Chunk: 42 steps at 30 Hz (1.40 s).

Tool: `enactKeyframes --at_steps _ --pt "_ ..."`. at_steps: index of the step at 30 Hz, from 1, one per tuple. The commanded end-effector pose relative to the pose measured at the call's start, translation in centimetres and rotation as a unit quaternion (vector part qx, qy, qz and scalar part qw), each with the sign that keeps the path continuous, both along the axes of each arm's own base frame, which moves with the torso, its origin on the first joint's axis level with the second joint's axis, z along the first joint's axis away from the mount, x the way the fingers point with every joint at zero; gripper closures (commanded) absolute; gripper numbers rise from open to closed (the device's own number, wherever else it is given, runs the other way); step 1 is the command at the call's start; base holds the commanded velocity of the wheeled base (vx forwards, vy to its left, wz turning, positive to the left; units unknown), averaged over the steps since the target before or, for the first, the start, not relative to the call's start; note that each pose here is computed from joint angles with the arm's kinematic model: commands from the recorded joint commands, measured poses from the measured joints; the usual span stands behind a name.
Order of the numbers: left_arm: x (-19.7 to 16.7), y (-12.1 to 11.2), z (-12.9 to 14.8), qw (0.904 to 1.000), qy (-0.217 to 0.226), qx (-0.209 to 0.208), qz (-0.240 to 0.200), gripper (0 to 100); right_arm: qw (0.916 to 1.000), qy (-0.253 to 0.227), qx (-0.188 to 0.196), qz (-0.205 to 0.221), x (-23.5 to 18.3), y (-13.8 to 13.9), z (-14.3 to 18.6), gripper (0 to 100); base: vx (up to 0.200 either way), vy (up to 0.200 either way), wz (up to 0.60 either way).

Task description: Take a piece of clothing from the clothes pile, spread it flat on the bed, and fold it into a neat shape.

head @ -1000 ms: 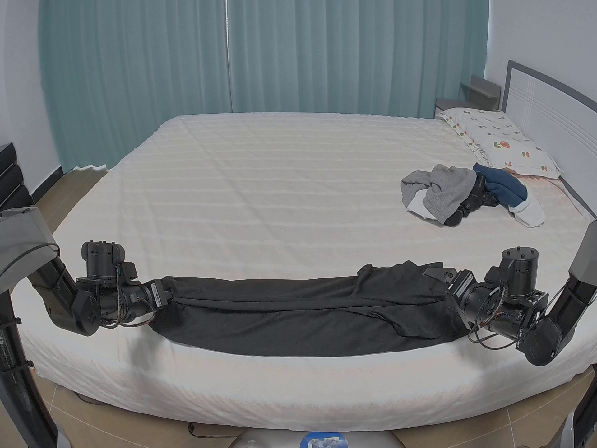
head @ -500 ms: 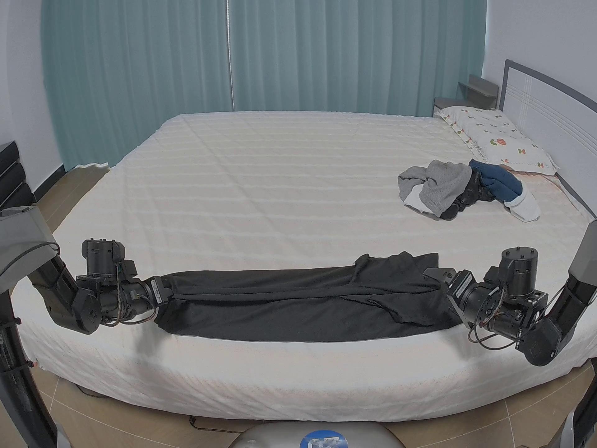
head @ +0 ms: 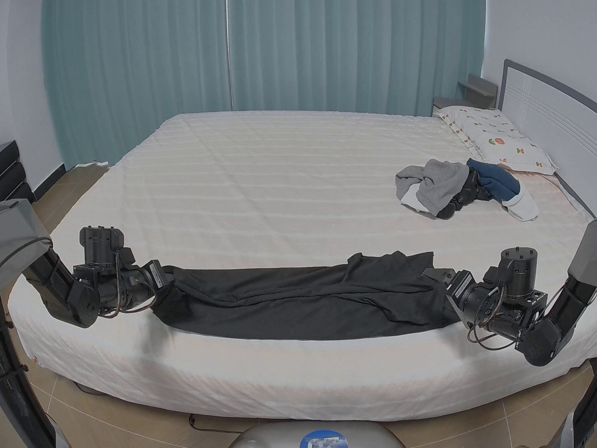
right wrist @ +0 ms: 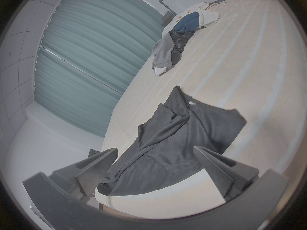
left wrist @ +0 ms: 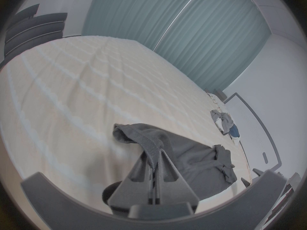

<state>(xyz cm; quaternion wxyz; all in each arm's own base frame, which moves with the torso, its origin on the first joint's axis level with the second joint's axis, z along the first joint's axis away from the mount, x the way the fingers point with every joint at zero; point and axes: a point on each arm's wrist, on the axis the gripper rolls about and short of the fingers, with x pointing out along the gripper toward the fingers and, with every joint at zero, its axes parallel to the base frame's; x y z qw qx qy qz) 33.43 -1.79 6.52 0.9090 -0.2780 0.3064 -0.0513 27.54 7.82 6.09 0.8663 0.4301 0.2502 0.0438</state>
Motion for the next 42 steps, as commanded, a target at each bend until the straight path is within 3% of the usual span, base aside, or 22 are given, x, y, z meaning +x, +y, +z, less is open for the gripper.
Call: enactKeyframes --at_steps 1,5,10,21,28,35,42 --pt "0.1 -1.3 2.0 0.9997 -0.023 0.004 -0.008 100 1.0 -0.003 0.001 0.0 -0.1 0.0 0.2 0 0.0 -0.2 0.0" --pt "-0.1 -2.8 3.5 0.9998 -0.007 0.014 -0.012 100 0.9999 -0.011 0.003 0.001 -0.2 0.0 0.7 0 0.0 -0.2 0.0" --pt "-0.7 -5.6 6.4 0.9996 -0.008 -0.012 -0.023 100 0.9998 -0.017 0.005 0.002 -0.4 0.0 1.2 0 0.0 -0.2 0.0" --pt "-0.6 -11.8 10.2 0.997 0.009 0.01 -0.077 100 0.9997 -0.022 0.006 0.004 -0.6 0.0 1.6 0 0.0 -0.2 0.0" --pt "-0.3 -15.3 10.6 0.9934 0.027 0.025 -0.109 100 0.9995 -0.03 0.009 0.006 -0.8 0.0 2.1 0 0.0 -0.2 0.0" --pt "0.2 -18.7 9.2 0.9879 0.052 0.038 -0.141 100 0.9993 -0.036 0.008 0.007 -0.9 0.0 2.4 0 0.0 -0.2 0.0" --pt "2.5 -20.6 6.4 0.9921 0.059 0.065 -0.089 100 0.9994 -0.034 0.007 0.007 -1.0 0.0 2.3 0 0.0 0.0 0.0"
